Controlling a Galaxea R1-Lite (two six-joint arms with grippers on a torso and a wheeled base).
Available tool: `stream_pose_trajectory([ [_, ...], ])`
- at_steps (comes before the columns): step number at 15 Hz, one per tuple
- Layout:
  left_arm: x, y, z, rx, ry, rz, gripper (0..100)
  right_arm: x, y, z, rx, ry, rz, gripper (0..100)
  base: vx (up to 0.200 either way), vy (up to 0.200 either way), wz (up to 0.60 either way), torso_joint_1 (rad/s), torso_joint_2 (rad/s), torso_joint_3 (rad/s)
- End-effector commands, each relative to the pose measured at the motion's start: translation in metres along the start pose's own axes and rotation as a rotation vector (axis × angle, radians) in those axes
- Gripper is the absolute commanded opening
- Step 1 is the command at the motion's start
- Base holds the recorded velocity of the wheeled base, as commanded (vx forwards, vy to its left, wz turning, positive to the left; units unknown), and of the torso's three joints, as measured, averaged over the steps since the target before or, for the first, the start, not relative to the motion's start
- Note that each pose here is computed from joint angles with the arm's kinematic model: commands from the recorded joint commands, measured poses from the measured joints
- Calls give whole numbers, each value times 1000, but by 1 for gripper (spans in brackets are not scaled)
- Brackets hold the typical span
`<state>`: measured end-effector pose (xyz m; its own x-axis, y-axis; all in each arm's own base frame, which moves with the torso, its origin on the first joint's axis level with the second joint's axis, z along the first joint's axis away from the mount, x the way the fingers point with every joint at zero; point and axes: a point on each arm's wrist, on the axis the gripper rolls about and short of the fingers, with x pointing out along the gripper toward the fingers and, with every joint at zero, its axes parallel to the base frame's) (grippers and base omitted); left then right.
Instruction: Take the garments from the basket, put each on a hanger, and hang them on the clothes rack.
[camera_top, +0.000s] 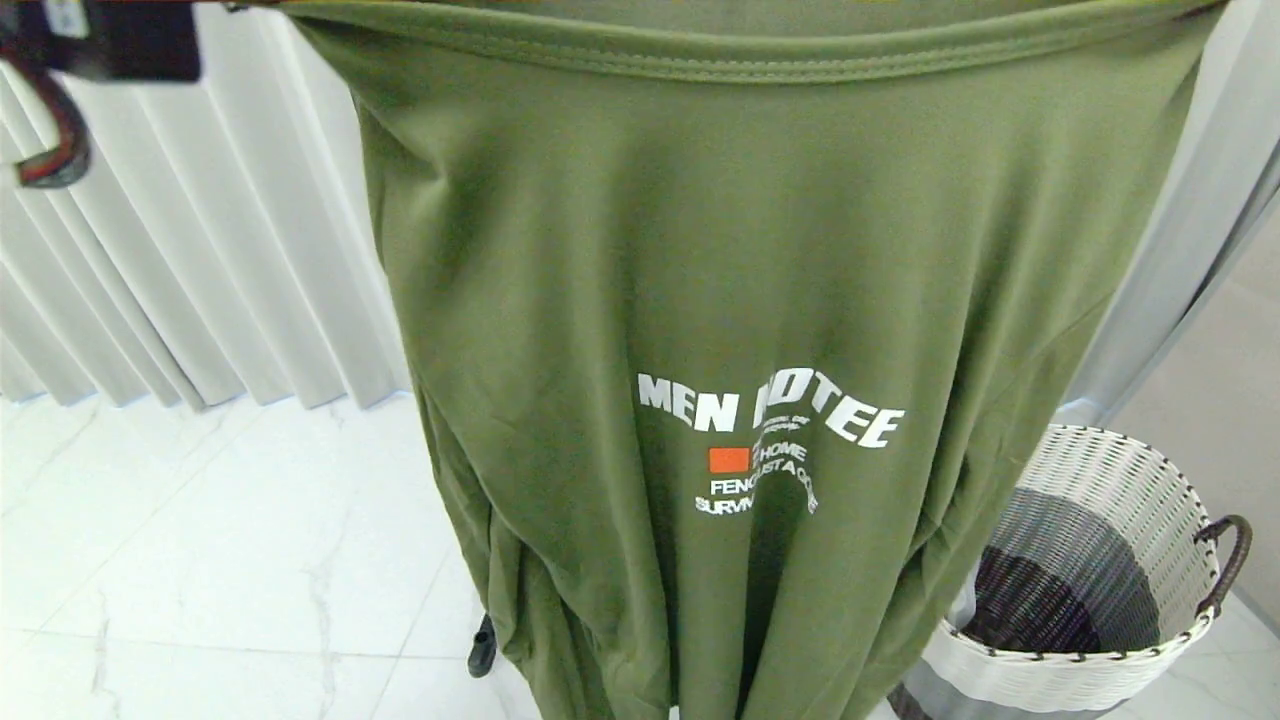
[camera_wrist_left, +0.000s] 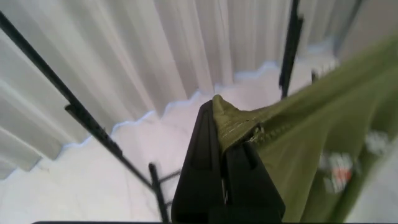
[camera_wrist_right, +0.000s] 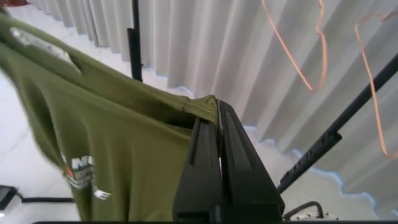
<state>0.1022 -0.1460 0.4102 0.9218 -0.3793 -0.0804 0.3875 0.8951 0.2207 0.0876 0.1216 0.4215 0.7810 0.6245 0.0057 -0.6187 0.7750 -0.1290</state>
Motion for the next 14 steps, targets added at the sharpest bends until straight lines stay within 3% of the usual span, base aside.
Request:
stream_pose_trajectory([
  [1, 23, -16, -6, 8, 34, 5, 0, -11, -2, -10, -6, 15, 6, 0, 0, 0, 0, 0, 0, 0],
  [5, 25, -16, -1, -35, -15, 7, 0, -8, 0, -8, 1, -10, 7, 0, 0, 0, 0, 0, 0, 0],
  [14, 22, -21, -1, -25, -18, -19, 0, -10, -1, -8, 0, -8, 4, 0, 0, 0, 0, 0, 0, 0],
])
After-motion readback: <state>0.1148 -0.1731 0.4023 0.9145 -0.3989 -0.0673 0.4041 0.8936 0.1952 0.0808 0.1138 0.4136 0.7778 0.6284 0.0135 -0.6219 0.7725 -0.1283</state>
